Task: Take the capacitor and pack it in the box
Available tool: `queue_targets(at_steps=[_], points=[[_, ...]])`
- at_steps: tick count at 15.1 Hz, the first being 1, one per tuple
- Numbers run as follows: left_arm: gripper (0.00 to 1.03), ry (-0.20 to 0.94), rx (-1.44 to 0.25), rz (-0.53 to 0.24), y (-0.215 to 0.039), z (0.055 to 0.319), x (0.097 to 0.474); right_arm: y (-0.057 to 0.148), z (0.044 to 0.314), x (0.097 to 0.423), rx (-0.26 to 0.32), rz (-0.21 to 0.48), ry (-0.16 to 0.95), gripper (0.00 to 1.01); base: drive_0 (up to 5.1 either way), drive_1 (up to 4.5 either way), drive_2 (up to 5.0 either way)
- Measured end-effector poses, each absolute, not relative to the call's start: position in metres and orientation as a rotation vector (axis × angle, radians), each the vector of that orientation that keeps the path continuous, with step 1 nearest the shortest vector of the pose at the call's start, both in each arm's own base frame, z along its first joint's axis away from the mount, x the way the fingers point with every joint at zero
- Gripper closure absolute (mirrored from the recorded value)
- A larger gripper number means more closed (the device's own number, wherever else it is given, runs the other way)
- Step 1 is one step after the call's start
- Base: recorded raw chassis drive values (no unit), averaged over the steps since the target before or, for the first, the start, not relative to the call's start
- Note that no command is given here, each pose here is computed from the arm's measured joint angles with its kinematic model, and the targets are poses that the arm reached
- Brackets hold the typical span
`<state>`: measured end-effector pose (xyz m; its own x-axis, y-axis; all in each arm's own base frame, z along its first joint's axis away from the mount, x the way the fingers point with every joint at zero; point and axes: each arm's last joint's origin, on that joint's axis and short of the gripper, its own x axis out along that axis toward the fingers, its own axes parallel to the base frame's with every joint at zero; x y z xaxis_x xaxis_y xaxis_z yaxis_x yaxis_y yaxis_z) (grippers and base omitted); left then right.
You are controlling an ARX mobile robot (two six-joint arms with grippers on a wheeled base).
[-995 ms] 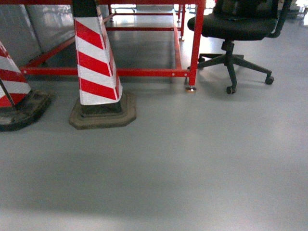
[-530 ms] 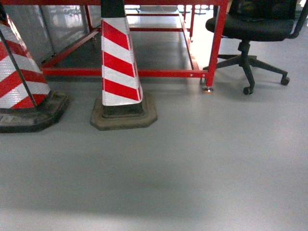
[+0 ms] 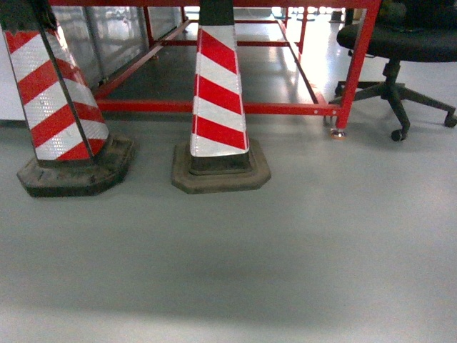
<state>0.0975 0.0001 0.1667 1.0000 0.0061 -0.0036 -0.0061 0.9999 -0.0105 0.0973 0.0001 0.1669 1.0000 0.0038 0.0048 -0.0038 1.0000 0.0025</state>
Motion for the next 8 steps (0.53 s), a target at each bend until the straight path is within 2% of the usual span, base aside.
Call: queue_targets(at_steps=[3, 8], points=[[0.59, 0.001, -0.010, 0.000, -0.0001, 0.1669, 0.0975, 0.0001, 0.1665, 0.0973, 0.002, 0.002, 0.000, 0.03, 0.0, 0.00, 0.0], [0.59, 0.003, -0.010, 0.000, -0.0001, 0.1667, 0.0975, 0.0000, 0.1666, 0.0973, 0.002, 0.000, -0.002, 0.03, 0.1, 4.46, -4.2]])
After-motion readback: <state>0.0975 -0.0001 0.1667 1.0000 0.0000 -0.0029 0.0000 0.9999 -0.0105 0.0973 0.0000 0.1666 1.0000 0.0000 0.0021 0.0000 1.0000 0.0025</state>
